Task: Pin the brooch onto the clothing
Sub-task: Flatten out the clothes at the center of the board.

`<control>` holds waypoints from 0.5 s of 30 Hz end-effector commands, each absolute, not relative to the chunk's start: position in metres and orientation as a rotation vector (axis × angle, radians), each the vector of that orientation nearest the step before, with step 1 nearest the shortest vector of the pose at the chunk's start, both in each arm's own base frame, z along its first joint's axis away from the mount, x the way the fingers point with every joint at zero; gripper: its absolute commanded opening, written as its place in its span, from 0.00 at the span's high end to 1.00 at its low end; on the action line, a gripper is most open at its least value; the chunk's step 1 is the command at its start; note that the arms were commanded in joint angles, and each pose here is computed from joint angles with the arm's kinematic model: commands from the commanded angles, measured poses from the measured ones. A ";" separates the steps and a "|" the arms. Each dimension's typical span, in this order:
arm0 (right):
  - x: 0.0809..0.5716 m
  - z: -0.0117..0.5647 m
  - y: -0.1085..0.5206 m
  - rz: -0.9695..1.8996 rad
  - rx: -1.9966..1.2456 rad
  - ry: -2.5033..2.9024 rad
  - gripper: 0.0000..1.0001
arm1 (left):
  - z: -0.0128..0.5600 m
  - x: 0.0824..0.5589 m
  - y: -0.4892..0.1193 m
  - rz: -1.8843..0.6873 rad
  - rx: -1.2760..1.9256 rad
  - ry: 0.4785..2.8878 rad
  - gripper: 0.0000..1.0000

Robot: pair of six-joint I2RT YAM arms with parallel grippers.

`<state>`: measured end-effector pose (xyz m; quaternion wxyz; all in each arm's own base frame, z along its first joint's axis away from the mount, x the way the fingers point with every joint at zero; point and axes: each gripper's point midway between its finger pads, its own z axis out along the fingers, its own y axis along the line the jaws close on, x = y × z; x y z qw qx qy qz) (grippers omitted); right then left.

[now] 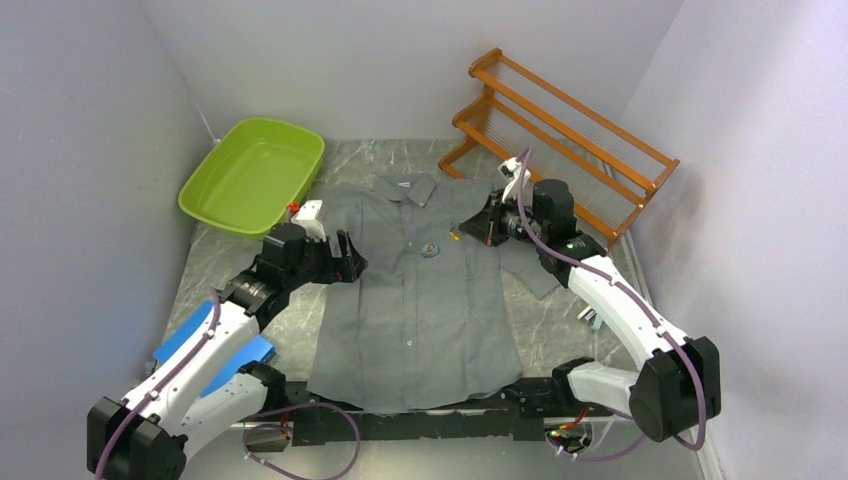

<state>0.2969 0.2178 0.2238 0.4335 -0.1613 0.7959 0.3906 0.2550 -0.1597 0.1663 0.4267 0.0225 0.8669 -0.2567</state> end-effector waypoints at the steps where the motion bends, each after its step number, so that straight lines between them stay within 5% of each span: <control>1: 0.312 0.234 0.215 0.993 -0.401 1.926 1.00 | 0.166 0.271 -0.152 -0.564 0.020 2.144 0.06; 8: 0.318 0.223 0.226 1.197 -0.454 1.964 1.00 | 0.145 0.288 -0.180 -0.657 0.033 2.213 0.28; 15: 0.325 0.202 0.227 1.214 -0.420 2.072 1.00 | 0.105 0.277 -0.239 -0.524 0.151 2.393 0.29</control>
